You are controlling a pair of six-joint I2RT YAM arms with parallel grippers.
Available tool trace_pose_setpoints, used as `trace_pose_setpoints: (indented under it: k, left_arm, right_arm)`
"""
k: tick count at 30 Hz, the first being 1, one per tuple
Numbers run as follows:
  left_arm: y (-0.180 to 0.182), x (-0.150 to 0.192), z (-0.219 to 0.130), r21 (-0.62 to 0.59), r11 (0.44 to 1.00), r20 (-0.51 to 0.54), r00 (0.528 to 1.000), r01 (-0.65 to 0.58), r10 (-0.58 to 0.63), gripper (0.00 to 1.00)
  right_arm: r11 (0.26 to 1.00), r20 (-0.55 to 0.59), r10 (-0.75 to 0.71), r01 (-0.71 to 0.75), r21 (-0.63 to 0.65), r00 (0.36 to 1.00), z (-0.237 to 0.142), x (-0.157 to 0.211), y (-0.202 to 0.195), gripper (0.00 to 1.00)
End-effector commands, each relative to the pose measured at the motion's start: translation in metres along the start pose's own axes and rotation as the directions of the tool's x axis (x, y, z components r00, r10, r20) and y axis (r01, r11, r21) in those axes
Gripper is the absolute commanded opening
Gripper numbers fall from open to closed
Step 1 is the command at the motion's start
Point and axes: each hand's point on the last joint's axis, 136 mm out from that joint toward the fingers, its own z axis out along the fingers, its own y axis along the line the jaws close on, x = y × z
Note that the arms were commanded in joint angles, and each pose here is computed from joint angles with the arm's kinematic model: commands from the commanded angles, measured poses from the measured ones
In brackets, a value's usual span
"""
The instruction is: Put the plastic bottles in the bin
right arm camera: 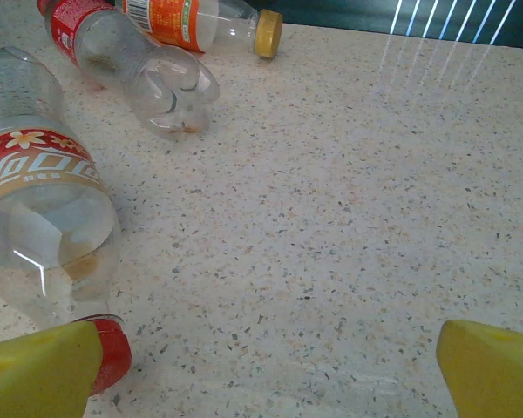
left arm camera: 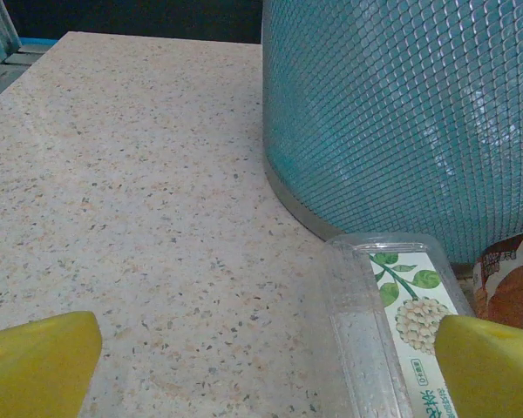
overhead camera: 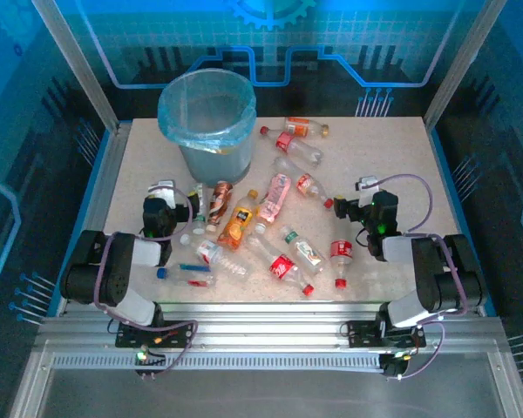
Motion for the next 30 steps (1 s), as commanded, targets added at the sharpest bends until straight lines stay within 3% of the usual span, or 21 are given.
trace_pose_setpoints:
  k: [1, 25, 30]
  left_arm:
    - [-0.006, -0.007, 0.004, 0.026, 1.0, 0.012, 1.0, -0.017, 0.017, 0.99]
    - [-0.006, -0.007, 0.004, 0.029, 0.999, 0.01, 1.0, -0.017, 0.017, 0.99]
    - [0.001, -0.015, -0.007, -0.007, 1.0, 0.058, 0.998, -0.001, 0.001, 0.99]
  right_arm:
    - [1.0, 0.011, -0.008, 0.008, -0.006, 1.0, 0.003, -0.007, -0.002, 1.0]
    - [1.0, 0.009, -0.001, 0.001, -0.013, 1.0, 0.003, -0.006, -0.002, 1.0]
    - [1.0, 0.015, 0.009, -0.01, 0.021, 1.0, -0.003, -0.013, -0.008, 1.0]
